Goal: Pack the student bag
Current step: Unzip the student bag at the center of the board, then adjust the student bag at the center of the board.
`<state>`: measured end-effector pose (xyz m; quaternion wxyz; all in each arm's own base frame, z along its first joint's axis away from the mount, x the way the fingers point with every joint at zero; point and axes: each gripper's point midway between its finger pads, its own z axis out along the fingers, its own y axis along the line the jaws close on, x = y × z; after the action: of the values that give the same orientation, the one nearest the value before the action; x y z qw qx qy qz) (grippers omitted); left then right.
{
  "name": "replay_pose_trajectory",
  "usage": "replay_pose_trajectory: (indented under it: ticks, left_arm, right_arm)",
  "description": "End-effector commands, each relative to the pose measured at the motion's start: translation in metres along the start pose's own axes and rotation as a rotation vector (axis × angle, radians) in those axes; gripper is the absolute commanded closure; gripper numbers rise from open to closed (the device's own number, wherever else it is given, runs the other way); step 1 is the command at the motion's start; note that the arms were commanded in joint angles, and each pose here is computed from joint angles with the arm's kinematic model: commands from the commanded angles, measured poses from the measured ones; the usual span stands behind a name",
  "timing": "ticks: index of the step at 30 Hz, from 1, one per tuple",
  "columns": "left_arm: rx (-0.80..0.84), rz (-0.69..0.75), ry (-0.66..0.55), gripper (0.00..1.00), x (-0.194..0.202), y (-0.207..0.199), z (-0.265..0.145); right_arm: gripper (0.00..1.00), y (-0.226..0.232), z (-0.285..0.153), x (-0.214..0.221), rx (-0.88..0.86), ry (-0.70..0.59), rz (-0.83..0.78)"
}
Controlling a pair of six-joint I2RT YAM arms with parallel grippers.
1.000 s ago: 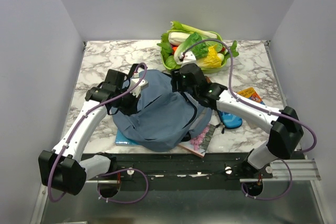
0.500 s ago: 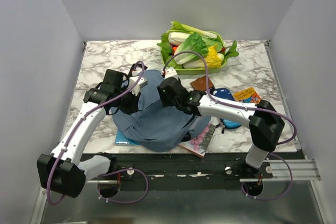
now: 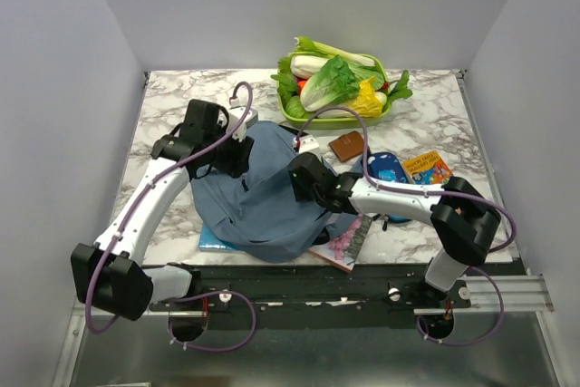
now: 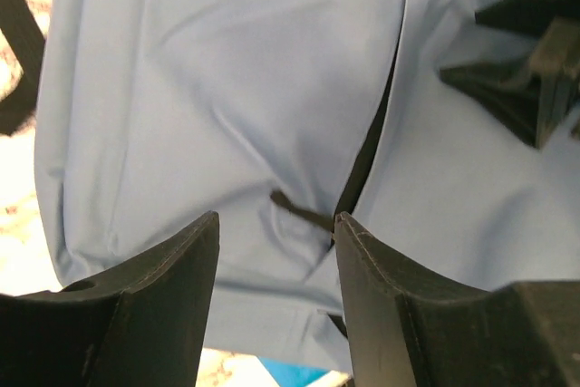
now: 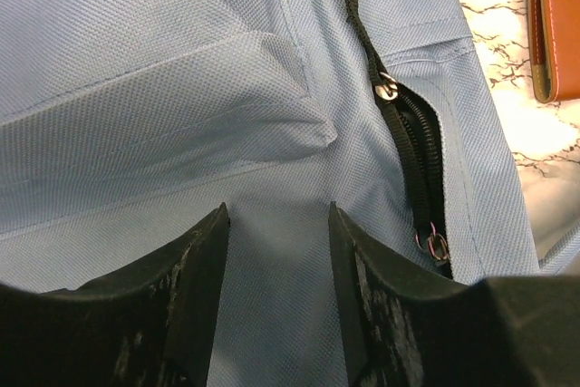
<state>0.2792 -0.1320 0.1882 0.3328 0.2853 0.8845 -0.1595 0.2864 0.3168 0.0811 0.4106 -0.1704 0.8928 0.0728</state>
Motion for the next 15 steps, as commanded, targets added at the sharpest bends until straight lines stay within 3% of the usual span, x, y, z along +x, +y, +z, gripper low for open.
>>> replay_pose_trajectory:
  ticks: [1,8,15]
  left_arm:
    - [-0.041,0.053,-0.051,0.38,-0.035,0.003,0.029]
    - [-0.022,0.159,0.024,0.41,-0.024,-0.02,0.085]
    - [0.008,0.23,0.049,0.42,-0.004,-0.038,0.096]
  right_arm:
    - [0.44,0.001,-0.01,0.003,-0.036,-0.022,0.065]
    - [0.44,0.006,-0.024,0.003,-0.129,-0.081,0.107]
    - [0.44,0.008,-0.026,0.009,-0.167,-0.099,0.132]
